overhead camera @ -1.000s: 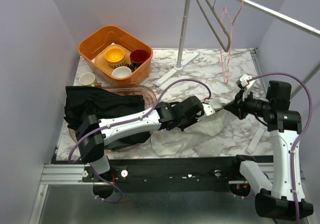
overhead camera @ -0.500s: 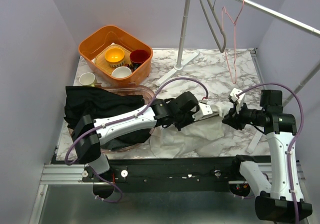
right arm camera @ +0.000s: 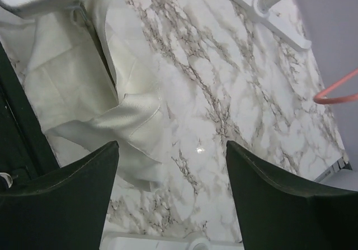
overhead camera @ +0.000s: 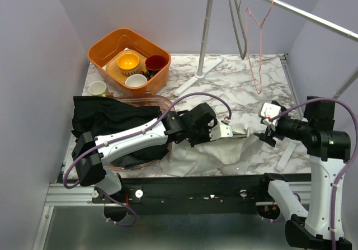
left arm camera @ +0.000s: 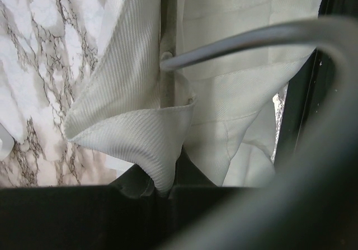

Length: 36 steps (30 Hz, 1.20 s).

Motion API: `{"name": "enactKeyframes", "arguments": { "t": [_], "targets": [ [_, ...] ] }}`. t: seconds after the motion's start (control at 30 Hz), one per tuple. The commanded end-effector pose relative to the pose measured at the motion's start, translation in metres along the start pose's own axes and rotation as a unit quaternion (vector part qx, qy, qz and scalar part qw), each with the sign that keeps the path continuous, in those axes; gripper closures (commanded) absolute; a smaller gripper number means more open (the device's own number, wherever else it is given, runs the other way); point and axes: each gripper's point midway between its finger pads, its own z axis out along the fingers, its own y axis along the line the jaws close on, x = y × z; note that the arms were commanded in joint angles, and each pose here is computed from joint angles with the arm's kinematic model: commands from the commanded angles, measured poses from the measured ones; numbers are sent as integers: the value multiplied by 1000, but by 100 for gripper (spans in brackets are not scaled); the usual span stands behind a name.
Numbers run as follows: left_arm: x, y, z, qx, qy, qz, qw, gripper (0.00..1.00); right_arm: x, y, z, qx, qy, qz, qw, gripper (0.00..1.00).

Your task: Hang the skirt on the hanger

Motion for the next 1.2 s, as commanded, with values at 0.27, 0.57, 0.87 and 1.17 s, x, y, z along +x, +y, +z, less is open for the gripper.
{"name": "enactKeyframes", "arguments": {
  "t": [0.27, 0.57, 0.87, 1.17],
  "targets": [
    [-56, 4, -23, 14, -100, 41, 994, 100, 62, 95, 44, -219, -7, 49, 974, 14],
    [-85, -4, -18, 40, -166, 27, 985, 100, 54, 114, 55, -267, -49, 81, 959, 52],
    [-93, 29, -49, 3, -250, -60, 966, 52, 67, 91, 45, -176, 39, 120, 976, 99],
    [-59, 58, -125, -81, -312, -82, 943, 3, 86, 80, 38, -92, 95, 170, 976, 100]
  ]
}}
